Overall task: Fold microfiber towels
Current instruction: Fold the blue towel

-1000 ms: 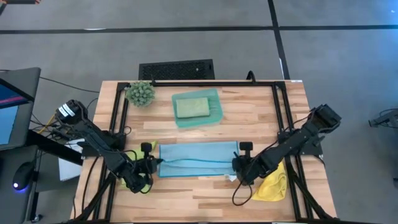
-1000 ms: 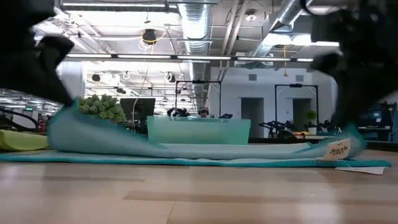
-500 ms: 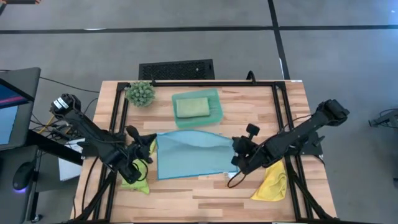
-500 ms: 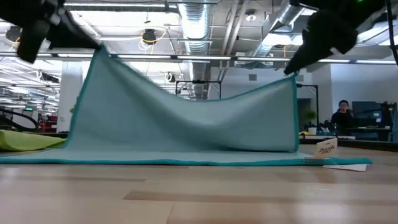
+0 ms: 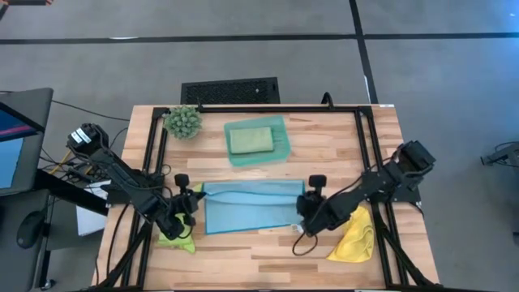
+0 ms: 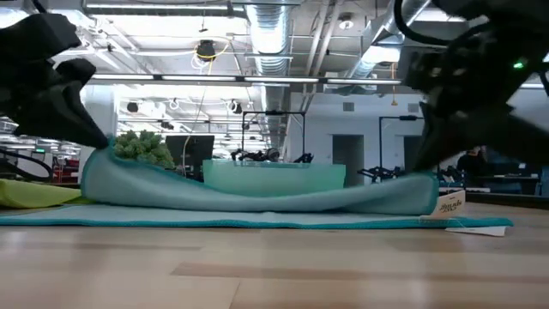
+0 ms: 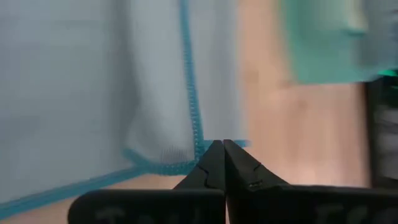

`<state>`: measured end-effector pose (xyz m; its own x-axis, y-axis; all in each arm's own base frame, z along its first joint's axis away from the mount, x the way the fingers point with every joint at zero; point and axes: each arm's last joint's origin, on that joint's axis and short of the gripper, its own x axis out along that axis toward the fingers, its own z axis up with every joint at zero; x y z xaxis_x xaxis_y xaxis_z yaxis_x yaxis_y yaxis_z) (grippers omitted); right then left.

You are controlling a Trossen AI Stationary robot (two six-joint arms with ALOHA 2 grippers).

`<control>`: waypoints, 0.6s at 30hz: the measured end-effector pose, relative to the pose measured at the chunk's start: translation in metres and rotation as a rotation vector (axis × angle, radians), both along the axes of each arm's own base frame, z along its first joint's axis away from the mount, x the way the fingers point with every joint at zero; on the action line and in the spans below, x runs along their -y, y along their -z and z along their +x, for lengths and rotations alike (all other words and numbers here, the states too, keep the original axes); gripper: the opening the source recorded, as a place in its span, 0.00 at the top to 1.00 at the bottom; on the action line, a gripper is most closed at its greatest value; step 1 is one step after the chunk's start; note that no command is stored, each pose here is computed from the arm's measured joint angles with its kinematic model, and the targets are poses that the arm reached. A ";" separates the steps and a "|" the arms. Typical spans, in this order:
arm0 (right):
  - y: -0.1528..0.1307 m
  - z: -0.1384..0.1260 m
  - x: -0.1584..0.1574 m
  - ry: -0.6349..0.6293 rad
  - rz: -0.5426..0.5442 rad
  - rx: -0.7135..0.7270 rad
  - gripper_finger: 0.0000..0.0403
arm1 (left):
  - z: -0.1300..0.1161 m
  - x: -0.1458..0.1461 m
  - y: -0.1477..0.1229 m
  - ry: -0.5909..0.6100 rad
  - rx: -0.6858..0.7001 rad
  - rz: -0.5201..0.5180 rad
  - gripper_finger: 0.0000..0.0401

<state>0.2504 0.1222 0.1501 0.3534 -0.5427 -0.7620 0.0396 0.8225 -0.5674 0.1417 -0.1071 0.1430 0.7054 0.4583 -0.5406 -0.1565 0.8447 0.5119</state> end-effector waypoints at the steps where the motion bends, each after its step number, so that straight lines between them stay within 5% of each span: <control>1: -0.001 0.000 0.004 0.023 -0.044 0.020 0.98 | 0.000 -0.001 -0.001 -0.010 0.025 0.032 1.00; 8: -0.022 0.003 0.048 0.266 -0.315 0.228 0.98 | 0.006 -0.013 -0.009 -0.159 0.224 0.281 1.00; 18: -0.028 0.006 0.060 0.274 -0.452 0.275 0.98 | 0.013 -0.024 -0.009 -0.221 0.196 0.281 1.00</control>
<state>0.2566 0.0620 0.1782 0.3062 -0.8914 -0.3341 0.4116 0.4404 -0.7979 0.1546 -0.0831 0.1518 0.6508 0.7211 -0.2376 -0.4363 0.6114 0.6602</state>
